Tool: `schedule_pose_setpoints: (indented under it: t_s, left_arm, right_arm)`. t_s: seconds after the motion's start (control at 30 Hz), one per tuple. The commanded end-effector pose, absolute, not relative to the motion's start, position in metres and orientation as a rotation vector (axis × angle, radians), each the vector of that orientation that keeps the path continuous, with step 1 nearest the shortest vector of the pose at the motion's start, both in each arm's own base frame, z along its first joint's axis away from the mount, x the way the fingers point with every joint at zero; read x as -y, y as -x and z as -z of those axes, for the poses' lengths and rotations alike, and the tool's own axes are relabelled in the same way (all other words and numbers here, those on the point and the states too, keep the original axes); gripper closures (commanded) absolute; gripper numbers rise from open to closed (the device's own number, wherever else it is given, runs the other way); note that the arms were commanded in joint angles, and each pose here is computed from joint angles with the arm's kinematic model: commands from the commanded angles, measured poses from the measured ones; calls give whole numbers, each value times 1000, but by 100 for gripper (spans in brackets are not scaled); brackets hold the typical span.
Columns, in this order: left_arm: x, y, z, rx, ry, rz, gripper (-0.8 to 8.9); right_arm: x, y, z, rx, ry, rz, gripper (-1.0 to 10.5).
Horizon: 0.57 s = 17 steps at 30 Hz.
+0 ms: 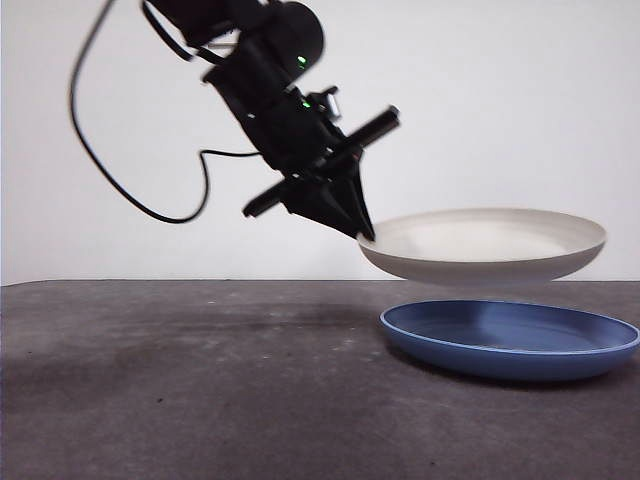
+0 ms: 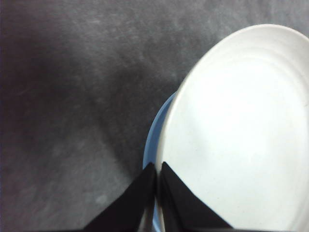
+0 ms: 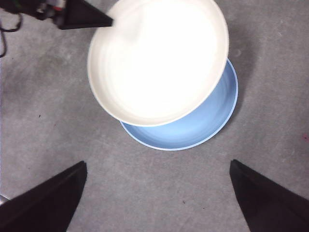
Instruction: Pick up the white plate, put it on the blue plate, put it on desk
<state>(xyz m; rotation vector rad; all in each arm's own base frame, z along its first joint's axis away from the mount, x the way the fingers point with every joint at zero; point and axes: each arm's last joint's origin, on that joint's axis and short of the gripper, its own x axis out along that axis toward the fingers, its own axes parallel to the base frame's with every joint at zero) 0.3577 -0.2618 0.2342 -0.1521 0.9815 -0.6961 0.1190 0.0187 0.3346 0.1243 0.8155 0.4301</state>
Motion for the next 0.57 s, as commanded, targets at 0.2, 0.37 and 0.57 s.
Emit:
schedule_pose_setpoints:
  t_s: [0.2, 0.37, 0.57]
  left_arm:
    - [294, -372, -204, -1039, 126, 707, 798]
    - [303, -372, -190, -1076, 99, 713, 798]
    - [306, -368, -182, -1102, 40, 697, 798]
  right_arm:
    - [-19, -121, -340, -801, -138, -424, 473]
    - [-19, -121, -339, -801, -133, -414, 473]
    - [-19, -121, -339, -801, -127, -400, 473]
